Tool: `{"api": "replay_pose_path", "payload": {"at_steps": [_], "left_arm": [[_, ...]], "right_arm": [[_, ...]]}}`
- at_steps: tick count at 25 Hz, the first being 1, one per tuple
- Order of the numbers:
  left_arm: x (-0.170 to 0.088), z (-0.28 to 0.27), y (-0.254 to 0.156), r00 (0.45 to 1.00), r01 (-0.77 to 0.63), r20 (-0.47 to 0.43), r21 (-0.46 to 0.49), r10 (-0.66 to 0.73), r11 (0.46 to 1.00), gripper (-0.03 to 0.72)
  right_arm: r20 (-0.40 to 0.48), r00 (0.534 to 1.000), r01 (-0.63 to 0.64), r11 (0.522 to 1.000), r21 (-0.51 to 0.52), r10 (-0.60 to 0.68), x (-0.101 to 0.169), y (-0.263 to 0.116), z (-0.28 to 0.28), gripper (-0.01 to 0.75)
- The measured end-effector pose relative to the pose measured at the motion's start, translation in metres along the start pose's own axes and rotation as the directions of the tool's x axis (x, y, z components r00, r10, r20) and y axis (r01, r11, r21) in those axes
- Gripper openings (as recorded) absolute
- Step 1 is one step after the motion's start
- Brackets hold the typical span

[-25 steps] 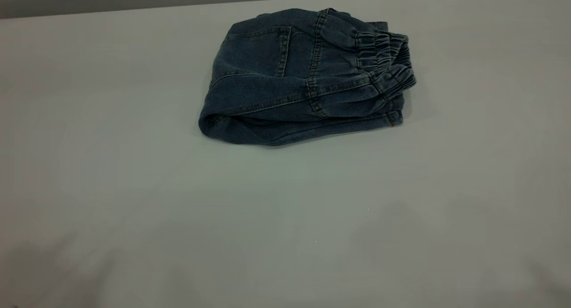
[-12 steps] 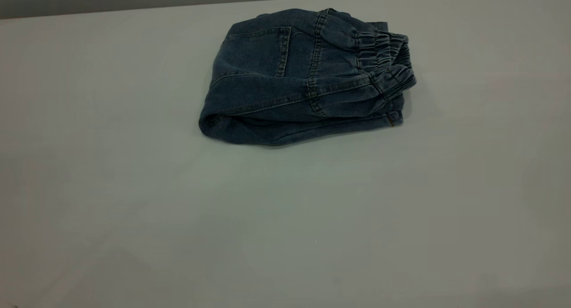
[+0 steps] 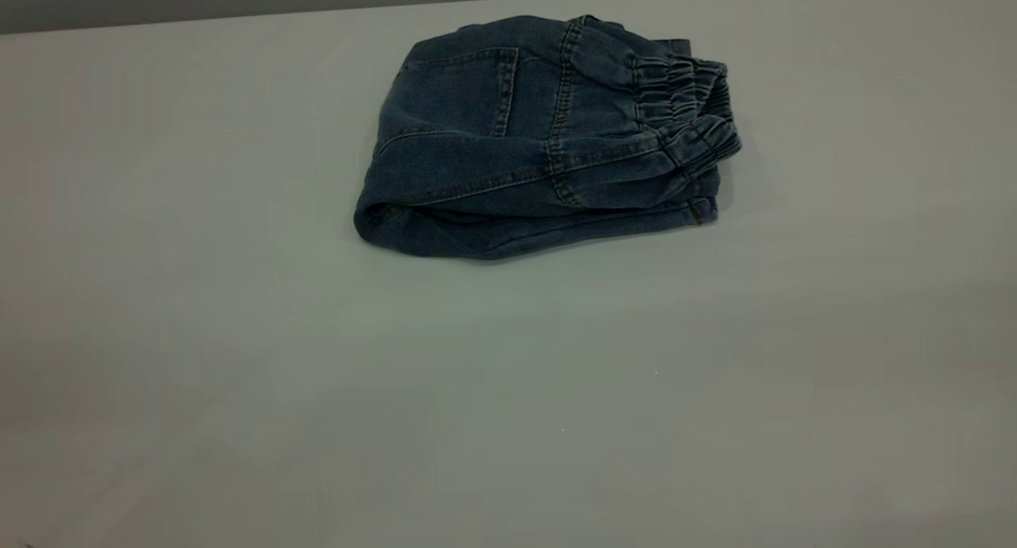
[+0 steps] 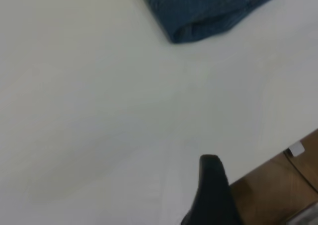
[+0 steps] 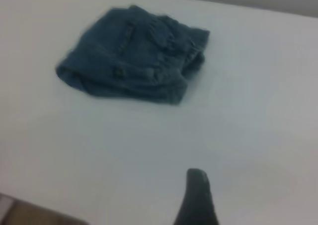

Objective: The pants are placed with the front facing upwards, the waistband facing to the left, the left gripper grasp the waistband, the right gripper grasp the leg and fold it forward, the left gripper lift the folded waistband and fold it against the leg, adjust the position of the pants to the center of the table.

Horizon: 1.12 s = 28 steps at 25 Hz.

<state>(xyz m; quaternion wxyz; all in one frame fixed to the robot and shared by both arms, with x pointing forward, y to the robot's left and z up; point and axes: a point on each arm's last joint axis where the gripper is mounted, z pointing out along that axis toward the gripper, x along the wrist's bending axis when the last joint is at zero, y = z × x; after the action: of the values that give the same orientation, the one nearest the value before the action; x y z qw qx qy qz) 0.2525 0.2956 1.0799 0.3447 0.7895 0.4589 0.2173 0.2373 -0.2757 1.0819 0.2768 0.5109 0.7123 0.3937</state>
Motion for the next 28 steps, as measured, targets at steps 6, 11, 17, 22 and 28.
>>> {"api": "replay_pose_path", "payload": {"at_steps": [6, 11, 17, 22, 28], "left_arm": [[0.0, 0.011, -0.009, 1.0, -0.001, 0.0, 0.042, 0.001, 0.999, 0.456], [-0.001, 0.019, -0.015, 1.0, -0.001, 0.002, 0.081, 0.001, 0.997, 0.456], [-0.002, 0.019, -0.015, 1.0, -0.018, 0.017, 0.08, 0.017, 0.997, 0.456], [-0.007, 0.019, -0.013, 0.995, -0.061, 0.08, 0.052, 0.056, 0.997, 0.456], [-0.009, 0.023, -0.011, 0.993, -0.067, 0.098, 0.015, 0.065, 0.998, 0.456]], "right_arm": [[0.025, 1.0, 0.012, 1.0, -0.021, -0.012, -0.002, -0.01, 0.005, 0.475], [0.049, 0.999, 0.027, 0.999, -0.044, -0.024, -0.002, -0.021, 0.007, 0.475], [0.067, 0.997, 0.037, 0.995, -0.096, -0.031, -0.001, -0.027, 0.004, 0.475], [0.065, 0.998, 0.03, 0.995, -0.1, -0.023, -0.002, -0.027, 0.006, 0.475], [0.064, 0.998, 0.027, 0.995, -0.099, -0.02, -0.002, -0.027, 0.006, 0.475]]}}
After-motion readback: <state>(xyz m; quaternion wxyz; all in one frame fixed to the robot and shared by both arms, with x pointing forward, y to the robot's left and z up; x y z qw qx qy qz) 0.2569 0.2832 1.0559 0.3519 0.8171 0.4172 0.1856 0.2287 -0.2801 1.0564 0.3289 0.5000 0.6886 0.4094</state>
